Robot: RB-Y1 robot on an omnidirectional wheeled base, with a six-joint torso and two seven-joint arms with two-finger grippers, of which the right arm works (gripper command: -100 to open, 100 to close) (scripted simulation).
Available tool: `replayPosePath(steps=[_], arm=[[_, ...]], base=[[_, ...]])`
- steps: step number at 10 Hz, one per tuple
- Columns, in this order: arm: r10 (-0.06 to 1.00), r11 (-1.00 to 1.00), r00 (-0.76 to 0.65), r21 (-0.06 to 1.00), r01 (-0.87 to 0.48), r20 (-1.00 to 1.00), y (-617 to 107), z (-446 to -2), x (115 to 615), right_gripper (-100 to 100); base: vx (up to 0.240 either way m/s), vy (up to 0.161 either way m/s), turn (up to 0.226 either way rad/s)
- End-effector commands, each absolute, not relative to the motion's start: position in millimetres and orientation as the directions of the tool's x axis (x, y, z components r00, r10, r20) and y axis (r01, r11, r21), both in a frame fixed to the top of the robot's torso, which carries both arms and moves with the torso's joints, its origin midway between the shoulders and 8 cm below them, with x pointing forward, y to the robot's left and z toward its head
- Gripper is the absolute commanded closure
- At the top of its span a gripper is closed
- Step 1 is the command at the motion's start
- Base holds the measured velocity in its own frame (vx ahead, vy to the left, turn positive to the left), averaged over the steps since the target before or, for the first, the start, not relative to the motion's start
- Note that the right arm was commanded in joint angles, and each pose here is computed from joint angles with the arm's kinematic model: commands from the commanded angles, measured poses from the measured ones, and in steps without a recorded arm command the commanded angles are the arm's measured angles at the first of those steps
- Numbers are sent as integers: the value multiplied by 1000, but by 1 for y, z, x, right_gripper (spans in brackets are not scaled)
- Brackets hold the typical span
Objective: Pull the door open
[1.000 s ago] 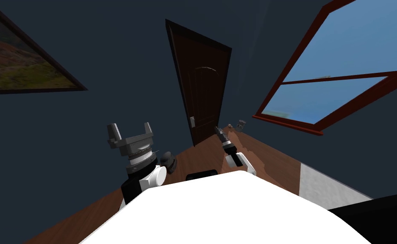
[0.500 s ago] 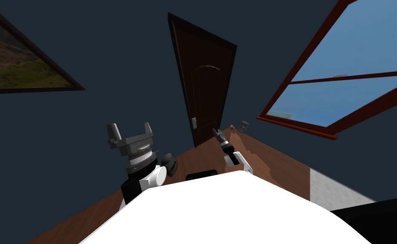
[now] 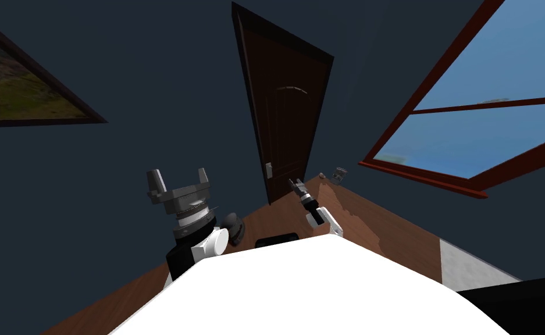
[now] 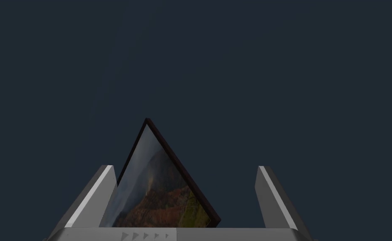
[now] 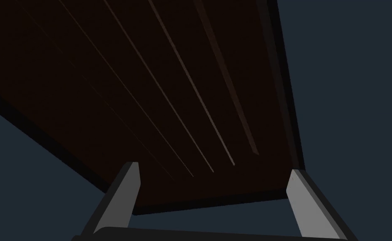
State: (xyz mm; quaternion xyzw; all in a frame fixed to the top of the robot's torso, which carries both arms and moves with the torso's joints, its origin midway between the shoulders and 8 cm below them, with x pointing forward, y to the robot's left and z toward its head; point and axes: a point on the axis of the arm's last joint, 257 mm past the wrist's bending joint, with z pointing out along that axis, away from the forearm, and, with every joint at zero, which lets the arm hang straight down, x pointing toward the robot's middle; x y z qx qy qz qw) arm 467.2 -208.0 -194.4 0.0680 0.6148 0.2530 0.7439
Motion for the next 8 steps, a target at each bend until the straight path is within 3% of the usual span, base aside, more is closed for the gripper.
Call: replayPosePath(steps=[1, 8], arm=[[417, 882, 106, 373, -288, -903, -204, -205, 470, -100], [245, 934, 61, 219, -283, -968, -185, -242, 482, -100]], base=[[87, 36, 29], [104, 27, 27]])
